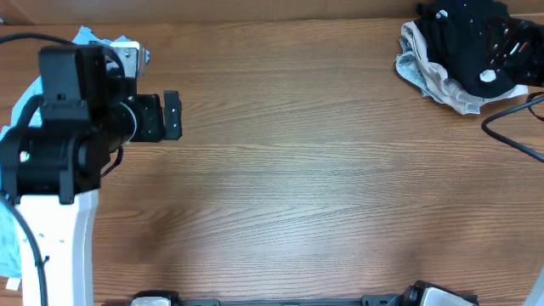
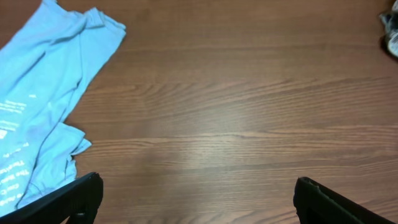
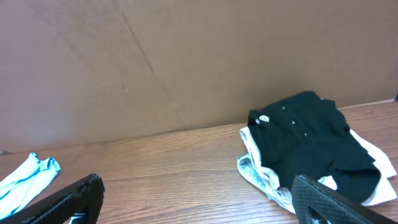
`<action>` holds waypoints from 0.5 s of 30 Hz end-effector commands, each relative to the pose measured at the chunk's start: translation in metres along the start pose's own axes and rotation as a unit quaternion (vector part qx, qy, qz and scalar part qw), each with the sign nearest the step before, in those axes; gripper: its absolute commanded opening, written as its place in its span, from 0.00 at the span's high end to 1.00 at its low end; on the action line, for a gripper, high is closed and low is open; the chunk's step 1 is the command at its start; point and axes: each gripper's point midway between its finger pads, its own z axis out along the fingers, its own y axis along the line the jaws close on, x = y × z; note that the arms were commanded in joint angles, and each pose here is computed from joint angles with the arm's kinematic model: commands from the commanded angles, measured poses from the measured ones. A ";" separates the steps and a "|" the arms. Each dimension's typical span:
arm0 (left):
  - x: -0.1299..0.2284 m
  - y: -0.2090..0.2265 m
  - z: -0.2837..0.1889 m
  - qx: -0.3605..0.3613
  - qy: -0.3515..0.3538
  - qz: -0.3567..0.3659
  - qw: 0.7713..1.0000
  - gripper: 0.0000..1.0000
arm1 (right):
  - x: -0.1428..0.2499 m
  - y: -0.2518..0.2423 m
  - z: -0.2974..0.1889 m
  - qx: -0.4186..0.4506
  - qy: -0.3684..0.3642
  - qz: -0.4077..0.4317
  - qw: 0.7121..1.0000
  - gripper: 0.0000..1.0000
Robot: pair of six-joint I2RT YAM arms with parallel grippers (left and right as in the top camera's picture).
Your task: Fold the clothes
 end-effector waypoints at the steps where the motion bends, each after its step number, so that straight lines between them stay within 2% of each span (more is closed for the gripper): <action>1: -0.002 0.002 0.018 -0.004 0.021 0.005 1.000 0.00 | -0.002 0.008 -0.004 -0.015 -0.004 -0.004 1.000 0.00; 5: 0.000 0.004 0.034 -0.005 0.043 0.003 0.999 0.00 | -0.005 0.018 -0.003 -0.046 -0.010 -0.009 0.999 0.00; 12: 0.006 0.006 0.063 -0.007 0.081 0.000 0.997 0.00 | -0.006 0.058 -0.013 -0.160 -0.010 -0.017 0.987 0.00; 15: 0.009 0.007 0.075 -0.008 0.097 -0.001 0.995 0.00 | -0.007 0.055 -0.012 -0.151 -0.011 -0.017 0.988 0.00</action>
